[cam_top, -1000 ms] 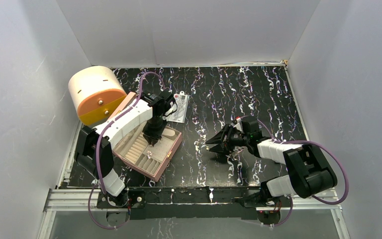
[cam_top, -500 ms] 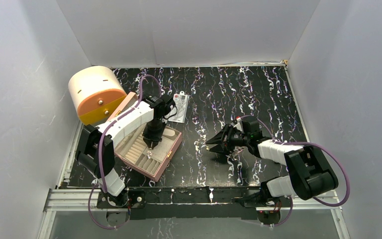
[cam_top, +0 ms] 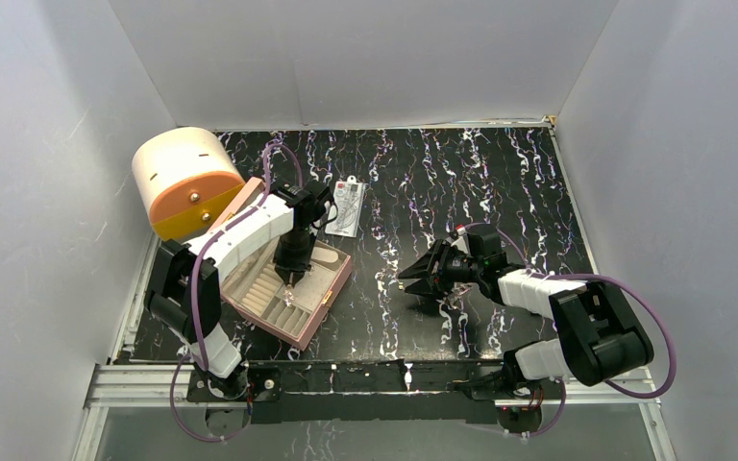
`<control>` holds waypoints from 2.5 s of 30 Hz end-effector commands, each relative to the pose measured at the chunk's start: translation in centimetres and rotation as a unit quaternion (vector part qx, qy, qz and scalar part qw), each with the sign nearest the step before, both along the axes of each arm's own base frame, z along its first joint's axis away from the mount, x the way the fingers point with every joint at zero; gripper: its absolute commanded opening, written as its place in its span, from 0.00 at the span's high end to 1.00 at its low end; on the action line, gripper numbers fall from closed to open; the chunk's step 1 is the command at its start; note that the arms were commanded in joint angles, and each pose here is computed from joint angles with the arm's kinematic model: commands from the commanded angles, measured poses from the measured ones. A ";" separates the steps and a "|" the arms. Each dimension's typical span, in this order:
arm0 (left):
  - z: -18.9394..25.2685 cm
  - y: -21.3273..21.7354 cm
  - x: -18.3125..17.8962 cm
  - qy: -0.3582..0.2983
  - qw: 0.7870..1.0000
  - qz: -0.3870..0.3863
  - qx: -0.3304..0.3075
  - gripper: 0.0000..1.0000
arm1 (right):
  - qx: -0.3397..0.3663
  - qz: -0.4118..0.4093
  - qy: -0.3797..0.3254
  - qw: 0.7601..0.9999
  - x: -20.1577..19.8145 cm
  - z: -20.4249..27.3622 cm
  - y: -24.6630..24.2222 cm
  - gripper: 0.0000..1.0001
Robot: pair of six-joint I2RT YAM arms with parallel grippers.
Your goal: Organize the mixed jewelry
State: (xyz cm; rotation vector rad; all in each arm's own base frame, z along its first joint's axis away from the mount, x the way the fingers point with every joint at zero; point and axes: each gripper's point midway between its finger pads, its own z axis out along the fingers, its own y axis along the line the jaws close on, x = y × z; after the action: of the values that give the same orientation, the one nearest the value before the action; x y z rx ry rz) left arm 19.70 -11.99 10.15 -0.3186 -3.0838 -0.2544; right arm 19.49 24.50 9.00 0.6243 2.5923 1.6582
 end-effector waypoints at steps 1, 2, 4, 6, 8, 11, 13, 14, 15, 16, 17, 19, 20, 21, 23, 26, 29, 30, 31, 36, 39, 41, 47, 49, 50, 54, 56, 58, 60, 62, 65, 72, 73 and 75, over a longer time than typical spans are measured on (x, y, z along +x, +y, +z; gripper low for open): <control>0.5 -0.5 -0.1 -0.004 1.000 0.014 -0.016 0.87 | 0.009 0.006 -0.029 1.000 0.5 1.3 0.2 0.45; 0.6 -0.6 -0.1 -0.003 1.000 0.015 -0.020 0.88 | 0.009 0.006 -0.028 1.000 0.5 1.2 0.2 0.45; 0.6 -0.8 0.0 -0.002 1.000 0.016 -0.025 0.88 | 0.009 0.006 -0.028 1.000 0.5 1.2 0.2 0.45; 0.6 -1.1 -0.1 0.000 0.999 0.015 -0.032 0.88 | 0.008 0.006 -0.030 1.000 0.5 1.2 0.1 0.45; 0.6 -1.1 -0.1 0.001 0.999 0.016 -0.033 0.89 | 0.008 0.006 -0.029 1.000 0.5 1.2 0.1 0.45; 0.4 -0.9 0.0 0.000 1.000 0.014 -0.026 0.89 | 0.007 0.006 -0.029 1.000 0.5 1.1 0.1 0.45; 0.4 -1.1 0.0 0.003 0.999 0.013 -0.029 0.89 | 0.006 0.005 -0.029 1.000 0.5 1.1 0.1 0.45; 0.3 -1.0 0.0 0.005 1.000 0.010 -0.027 0.90 | 0.005 0.005 -0.029 1.000 0.6 1.1 0.1 0.45; 0.3 -1.0 0.1 0.004 1.000 0.011 -0.026 0.90 | 0.006 0.005 -0.029 1.000 0.5 1.1 0.1 0.45; 0.3 -1.0 0.1 0.003 1.000 0.010 -0.025 0.90 | 0.005 0.004 -0.030 1.000 0.6 1.1 0.1 0.45; 0.3 -1.0 0.2 0.002 1.000 0.009 -0.025 0.90 | 0.005 0.004 -0.030 1.000 0.6 1.1 0.1 0.45; 0.3 -0.8 0.3 0.002 1.000 0.008 -0.019 0.90 | 0.005 0.004 -0.030 1.000 0.6 1.1 0.1 0.45; 0.2 -0.7 0.3 0.002 1.000 0.007 -0.017 0.90 | 0.004 0.004 -0.030 1.000 0.6 1.0 0.1 0.45; 0.2 -0.6 0.2 0.005 1.000 0.006 -0.014 0.90 | 0.004 0.003 -0.030 1.000 0.6 1.0 0.1 0.45; 0.1 -0.6 0.2 0.007 1.000 0.005 -0.012 0.90 | 0.004 0.004 -0.030 1.000 0.6 1.0 0.1 0.45; 0.0 -0.5 0.3 0.006 1.000 0.002 -0.008 0.91 | 0.004 0.004 -0.031 0.999 0.6 1.1 0.1 0.45; 0.1 -0.5 0.6 0.001 1.000 0.002 -0.008 0.91 | 0.003 0.002 -0.033 0.999 0.7 1.1 0.1 0.45; 0.2 -0.4 0.7 0.000 1.000 0.002 -0.005 0.92 | 0.003 0.003 -0.033 0.999 0.7 1.1 0.1 0.45; 0.2 -0.5 0.8 -0.003 1.000 0.002 -0.005 0.92 | 0.003 0.003 -0.033 0.999 0.7 1.1 0.1 0.45; 0.5 -0.7 1.3 -0.011 1.000 0.002 -0.007 0.93 | 0.003 0.003 -0.034 0.999 0.7 1.1 0.1 0.45; 0.4 -0.8 1.1 -0.006 1.000 0.002 -0.010 0.93 | 0.004 0.003 -0.034 0.999 0.7 1.2 0.1 0.45; 0.2 -0.8 0.9 -0.001 1.000 0.001 -0.012 0.93 | 0.003 0.002 -0.034 0.999 0.7 1.1 0.1 0.45; -0.2 -0.6 0.5 0.008 1.000 -0.001 -0.008 0.93 | 0.002 0.002 -0.034 0.999 0.7 1.1 0.1 0.45; -0.4 -0.4 0.3 0.015 1.000 -0.003 -0.004 0.93 | 0.002 0.002 -0.034 0.999 0.7 1.1 0.1 0.45; -0.5 -0.3 0.2 0.017 1.000 -0.003 -0.003 0.93 | 0.002 0.002 -0.034 0.999 0.7 1.1 0.0 0.45; -0.4 -0.4 0.1 0.018 1.000 -0.005 -0.005 0.93 | 0.001 0.003 -0.032 0.999 0.6 0.9 0.0 0.45; -0.5 -0.4 -0.1 0.021 1.000 -0.005 -0.007 0.93 | 0.001 0.003 -0.031 1.000 0.6 0.9 0.0 0.45; -0.6 -0.5 -0.2 0.022 1.000 -0.005 -0.010 0.93 | 0.001 0.003 -0.032 0.999 0.7 0.9 0.1 0.45; -0.6 -0.4 -0.2 0.022 1.000 -0.005 -0.009 0.93 | 0.001 0.003 -0.032 0.999 0.7 0.9 0.1 0.45; -0.7 -0.4 -0.2 0.022 1.000 -0.005 -0.008 0.93 | 0.000 0.002 -0.031 1.000 0.7 0.9 0.0 0.45; -0.8 -0.6 0.0 0.020 1.000 -0.005 -0.011 0.93 | -0.001 0.003 -0.032 0.999 0.6 0.8 0.0 0.45; -1.0 -0.8 0.4 0.015 1.000 -0.004 -0.013 0.94 | -0.003 0.003 -0.030 1.000 0.6 0.7 0.0 0.45; -1.0 -0.7 0.4 0.014 1.000 -0.004 -0.012 0.94 | -0.002 0.003 -0.030 1.000 0.6 0.7 0.0 0.45; -1.0 -0.6 0.3 0.014 1.000 -0.005 -0.008 0.94 | -0.003 0.002 -0.030 1.000 0.6 0.7 0.0 0.45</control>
State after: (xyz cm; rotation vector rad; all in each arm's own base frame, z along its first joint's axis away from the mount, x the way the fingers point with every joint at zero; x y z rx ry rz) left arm 20.27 -12.97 9.16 -0.3346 -3.0722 -0.2045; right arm 19.37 24.30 8.53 0.6219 2.6059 1.6283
